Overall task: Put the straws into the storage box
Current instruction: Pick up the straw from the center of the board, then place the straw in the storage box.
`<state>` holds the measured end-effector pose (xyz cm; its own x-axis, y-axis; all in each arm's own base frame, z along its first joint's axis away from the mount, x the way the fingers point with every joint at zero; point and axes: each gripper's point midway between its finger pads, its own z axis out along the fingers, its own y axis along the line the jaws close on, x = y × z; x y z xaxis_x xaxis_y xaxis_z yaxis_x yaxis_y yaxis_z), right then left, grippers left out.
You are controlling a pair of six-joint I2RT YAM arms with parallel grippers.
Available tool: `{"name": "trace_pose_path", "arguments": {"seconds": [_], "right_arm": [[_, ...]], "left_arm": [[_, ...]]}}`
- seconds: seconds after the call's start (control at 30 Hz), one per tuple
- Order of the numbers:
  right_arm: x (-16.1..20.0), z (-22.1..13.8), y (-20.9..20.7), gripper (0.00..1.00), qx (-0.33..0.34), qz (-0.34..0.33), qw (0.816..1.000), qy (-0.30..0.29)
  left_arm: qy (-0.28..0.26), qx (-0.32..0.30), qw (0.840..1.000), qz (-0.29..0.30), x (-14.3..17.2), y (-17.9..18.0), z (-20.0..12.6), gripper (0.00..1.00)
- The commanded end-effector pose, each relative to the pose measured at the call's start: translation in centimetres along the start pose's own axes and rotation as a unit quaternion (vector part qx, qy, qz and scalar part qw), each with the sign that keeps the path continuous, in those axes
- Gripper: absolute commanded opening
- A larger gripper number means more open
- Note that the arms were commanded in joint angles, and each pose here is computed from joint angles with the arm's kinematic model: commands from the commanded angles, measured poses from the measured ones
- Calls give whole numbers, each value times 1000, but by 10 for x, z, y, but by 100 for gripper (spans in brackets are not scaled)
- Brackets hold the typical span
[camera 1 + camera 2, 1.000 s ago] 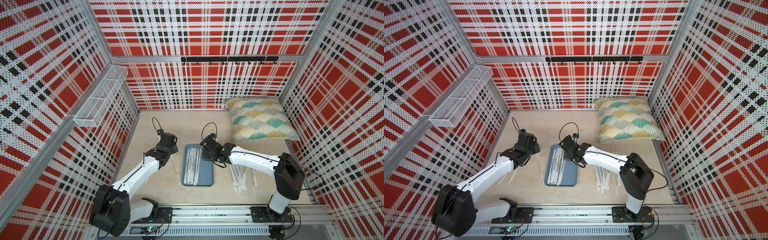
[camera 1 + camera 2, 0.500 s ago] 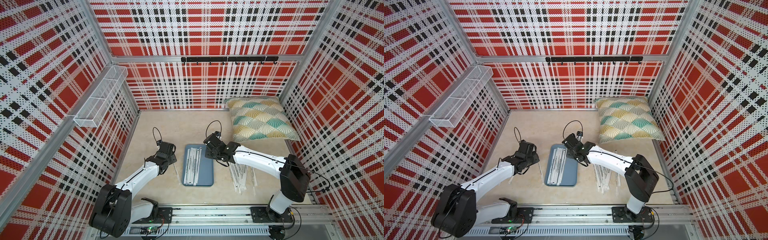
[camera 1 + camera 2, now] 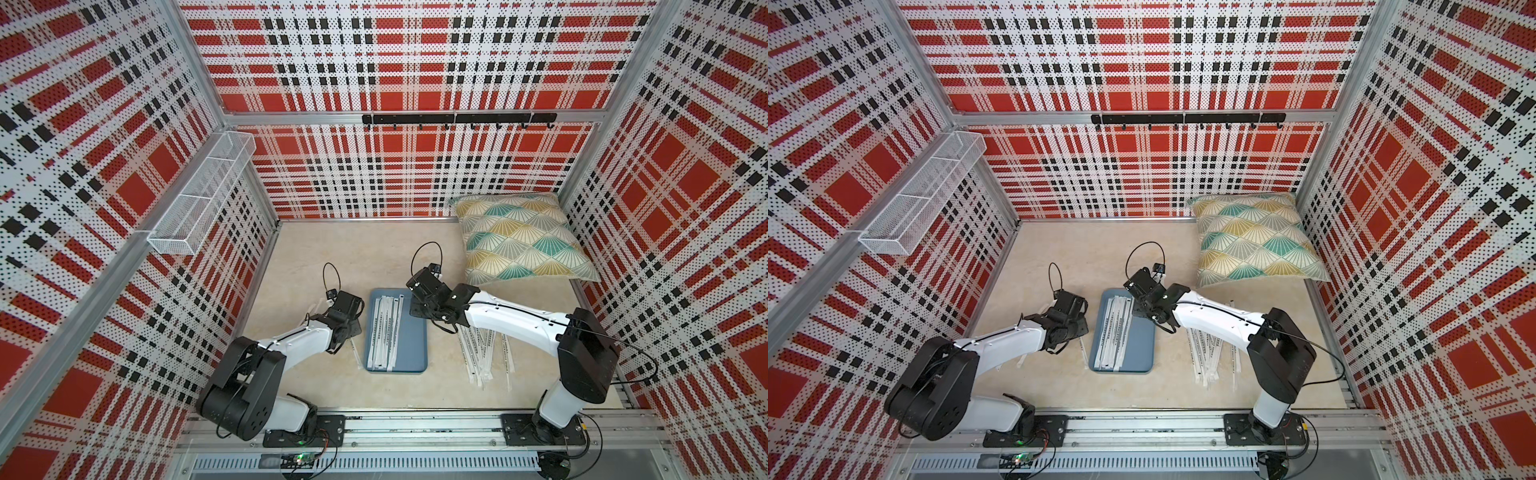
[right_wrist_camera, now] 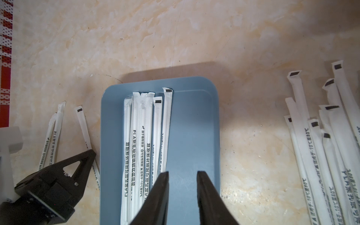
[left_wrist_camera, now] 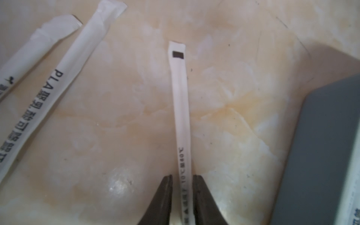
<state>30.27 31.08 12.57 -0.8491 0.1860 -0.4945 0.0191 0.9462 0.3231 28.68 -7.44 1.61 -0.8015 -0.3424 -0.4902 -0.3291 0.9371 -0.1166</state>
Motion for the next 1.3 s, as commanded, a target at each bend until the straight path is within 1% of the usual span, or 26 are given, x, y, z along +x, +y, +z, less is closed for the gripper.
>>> {"name": "trace_pose_path", "arguments": {"seconds": [0.0, 0.07, 0.1, 0.17, 0.23, 0.27, 0.3, 0.37, 0.43, 0.5, 0.6, 0.67, 0.8, 0.9, 0.97, 1.27], "right_arm": [[1, 3, 3, 32, -3, 0, 1000, -4], [0, 3, 4, 32, -4, -1, 1000, -5], [0, 3, 5, 32, -5, -2, 1000, -5], [0, 4, 6, 32, -5, -4, 1000, -2], [1, 5, 7, 32, -6, -6, 1000, 0], [1, 4, 5, 32, -3, -4, 1000, 0], [1, 2, 4, 32, -2, -2, 1000, -3], [-1, -1, -3, 32, 3, 4, 1000, -9], [-3, -4, -11, 32, 12, 10, 1000, -14], [-7, -8, -21, 32, 20, 20, 999, -24], [-13, -13, -34, 32, 31, 30, 999, -33], [-15, -16, -41, 31, 38, 32, 998, -35], [-15, -19, -48, 31, 44, 34, 998, -35], [-12, -17, -49, 31, 46, 35, 998, -30], [-10, -15, -49, 31, 46, 35, 998, -27], [-9, -13, -48, 31, 47, 31, 998, -22]], "left_arm": [[12, -24, 1000, 3, 15, 14, 2, 8], [-1, -31, 1000, 0, 8, 17, -5, 4], [-11, -26, 1000, -6, 0, 15, -9, 3], [-40, -26, 999, -9, -28, 9, -21, 2], [-78, -32, 996, 0, -64, 0, -42, 1], [-96, -21, 995, 8, -80, -11, -54, 1], [-114, 3, 993, 17, -93, -28, -68, 1], [-135, 64, 988, 43, -100, -72, -90, 1], [-132, 136, 979, 79, -86, -121, -105, 1], [-110, 197, 968, 112, -56, -162, -109, 1], [-80, 229, 961, 133, -23, -188, -95, 1], [-70, 227, 961, 139, -11, -192, -83, 1], [-47, 233, 963, 128, 9, -194, -58, 1], [-32, 235, 963, 131, 24, -196, -46, 1], [-25, 225, 965, 133, 32, -193, -37, 1], [-16, 205, 971, 120, 38, -180, -22, 4]]}}
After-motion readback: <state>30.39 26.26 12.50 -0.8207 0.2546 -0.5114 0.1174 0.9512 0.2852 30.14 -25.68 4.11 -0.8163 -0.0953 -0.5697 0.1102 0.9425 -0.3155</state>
